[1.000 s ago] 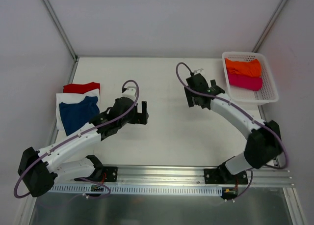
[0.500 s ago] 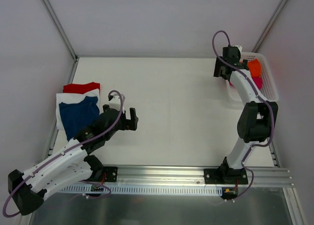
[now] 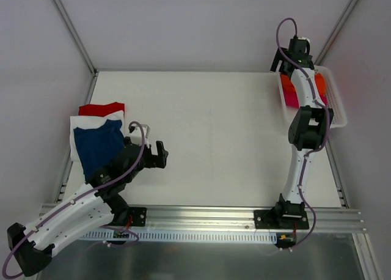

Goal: Fold and stack the t-shirts
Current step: Grab the tshirt from the pile

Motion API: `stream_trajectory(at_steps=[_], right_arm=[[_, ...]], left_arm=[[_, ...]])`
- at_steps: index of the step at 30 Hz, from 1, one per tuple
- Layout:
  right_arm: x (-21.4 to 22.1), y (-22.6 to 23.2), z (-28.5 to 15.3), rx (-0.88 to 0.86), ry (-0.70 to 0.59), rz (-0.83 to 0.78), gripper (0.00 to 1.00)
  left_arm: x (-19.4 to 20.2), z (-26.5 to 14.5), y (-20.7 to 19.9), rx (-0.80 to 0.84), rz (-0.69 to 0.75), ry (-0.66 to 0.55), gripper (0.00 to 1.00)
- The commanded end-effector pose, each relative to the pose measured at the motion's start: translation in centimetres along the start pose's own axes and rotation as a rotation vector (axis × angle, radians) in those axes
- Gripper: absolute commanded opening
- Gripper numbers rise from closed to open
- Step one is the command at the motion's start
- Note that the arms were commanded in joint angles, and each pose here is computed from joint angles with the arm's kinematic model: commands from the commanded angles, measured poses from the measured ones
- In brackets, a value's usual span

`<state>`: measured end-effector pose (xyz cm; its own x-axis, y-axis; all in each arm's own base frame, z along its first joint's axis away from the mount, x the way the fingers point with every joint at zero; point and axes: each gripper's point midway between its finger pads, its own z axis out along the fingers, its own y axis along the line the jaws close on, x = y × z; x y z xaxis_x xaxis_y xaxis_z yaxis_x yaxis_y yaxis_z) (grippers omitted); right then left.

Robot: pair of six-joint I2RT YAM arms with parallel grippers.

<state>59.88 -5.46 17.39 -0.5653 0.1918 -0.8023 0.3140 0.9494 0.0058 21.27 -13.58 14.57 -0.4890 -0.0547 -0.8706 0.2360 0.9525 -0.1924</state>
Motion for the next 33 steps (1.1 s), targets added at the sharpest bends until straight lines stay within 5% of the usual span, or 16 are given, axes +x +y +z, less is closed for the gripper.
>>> stream_trajectory(at_steps=[1,8,20,22,23,24,25,26,33], right_arm=[[-3.5,-1.2,0.1,0.007,-0.04,0.048,0.99],[-2.3,-5.1,2.9,0.118,-0.021,0.089,0.99],[5.9,-5.8,6.2,0.156,0.168,0.042,0.99],[6.3,-5.9,6.3,0.164,0.179,0.036,0.83],[6.6,-5.9,6.2,0.167,0.184,0.031,0.6],[6.5,-6.0,6.1,0.167,0.183,0.029,0.5],[6.6,-6.1,6.1,0.172,0.184,0.025,0.16],[6.7,-6.3,6.0,0.18,0.188,0.024,0.04],[4.8,-5.6,2.0,0.197,0.116,-0.08,0.0]], left_arm=[[-0.7,-0.4,0.4,-0.003,-0.01,-0.047,0.99],[-0.9,-0.2,0.8,-0.02,0.011,-0.062,0.99],[-0.9,0.0,0.7,-0.023,0.02,-0.05,0.99],[-1.0,-0.1,0.7,-0.022,0.016,-0.056,0.99],[-1.1,-0.1,0.7,-0.022,0.015,-0.059,0.99],[-1.1,-0.2,0.8,-0.025,0.015,-0.062,0.99],[-1.0,-0.2,0.9,-0.026,0.014,-0.064,0.99],[-1.1,-0.3,0.9,-0.025,0.012,-0.065,0.99],[-0.6,-0.3,0.8,-0.017,-0.008,-0.062,0.99]])
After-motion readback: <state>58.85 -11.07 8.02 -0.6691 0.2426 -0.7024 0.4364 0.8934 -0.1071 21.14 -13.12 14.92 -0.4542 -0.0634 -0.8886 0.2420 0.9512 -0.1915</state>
